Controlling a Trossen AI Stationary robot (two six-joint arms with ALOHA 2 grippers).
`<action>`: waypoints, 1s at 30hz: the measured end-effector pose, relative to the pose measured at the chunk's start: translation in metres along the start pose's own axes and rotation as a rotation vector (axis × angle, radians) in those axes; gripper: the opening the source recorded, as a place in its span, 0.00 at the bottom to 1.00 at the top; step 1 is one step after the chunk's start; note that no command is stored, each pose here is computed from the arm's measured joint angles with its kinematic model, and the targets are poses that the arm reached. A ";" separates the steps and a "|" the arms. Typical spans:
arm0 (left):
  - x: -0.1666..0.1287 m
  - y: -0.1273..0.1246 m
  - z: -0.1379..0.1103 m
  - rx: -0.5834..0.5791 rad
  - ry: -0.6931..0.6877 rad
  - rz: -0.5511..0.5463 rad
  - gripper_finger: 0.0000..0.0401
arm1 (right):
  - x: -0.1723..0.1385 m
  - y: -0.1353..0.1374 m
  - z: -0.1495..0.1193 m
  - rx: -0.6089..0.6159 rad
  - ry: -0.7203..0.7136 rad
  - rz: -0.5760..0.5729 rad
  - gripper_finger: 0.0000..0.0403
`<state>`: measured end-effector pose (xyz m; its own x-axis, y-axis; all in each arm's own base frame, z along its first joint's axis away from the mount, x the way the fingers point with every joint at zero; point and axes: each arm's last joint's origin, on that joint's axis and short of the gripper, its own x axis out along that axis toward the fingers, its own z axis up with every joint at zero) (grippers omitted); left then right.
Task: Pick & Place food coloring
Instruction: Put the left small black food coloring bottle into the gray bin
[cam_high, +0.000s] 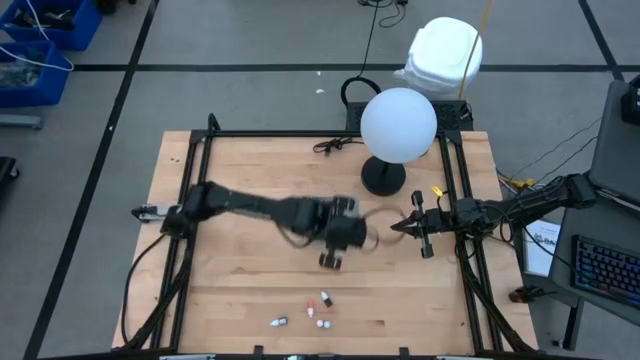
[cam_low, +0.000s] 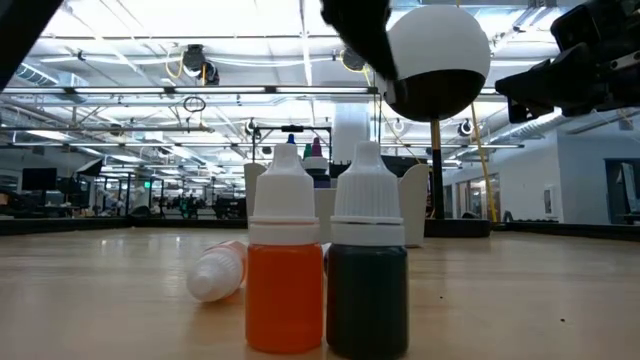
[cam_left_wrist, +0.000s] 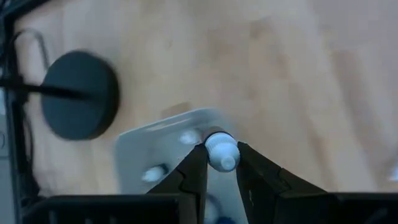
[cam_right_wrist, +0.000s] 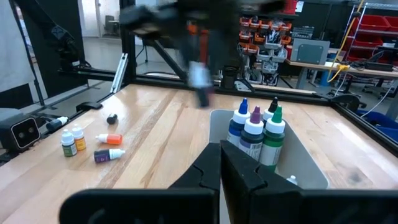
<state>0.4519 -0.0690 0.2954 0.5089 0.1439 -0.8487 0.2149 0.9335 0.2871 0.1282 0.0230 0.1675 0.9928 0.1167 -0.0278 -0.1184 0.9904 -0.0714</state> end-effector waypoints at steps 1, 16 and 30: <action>0.005 0.010 -0.003 -0.010 0.005 0.000 0.19 | 0.000 0.000 0.000 0.000 0.004 0.000 0.00; 0.067 0.083 -0.054 -0.131 0.048 -0.083 0.20 | 0.000 0.000 -0.004 -0.026 0.046 0.000 0.00; 0.084 0.080 -0.059 -0.078 -0.011 -0.089 0.19 | 0.000 0.000 -0.004 -0.021 0.040 -0.001 0.00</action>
<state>0.4625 0.0372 0.2207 0.4999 0.0559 -0.8643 0.1944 0.9652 0.1749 0.1281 0.0229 0.1636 0.9914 0.1126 -0.0674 -0.1186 0.9886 -0.0923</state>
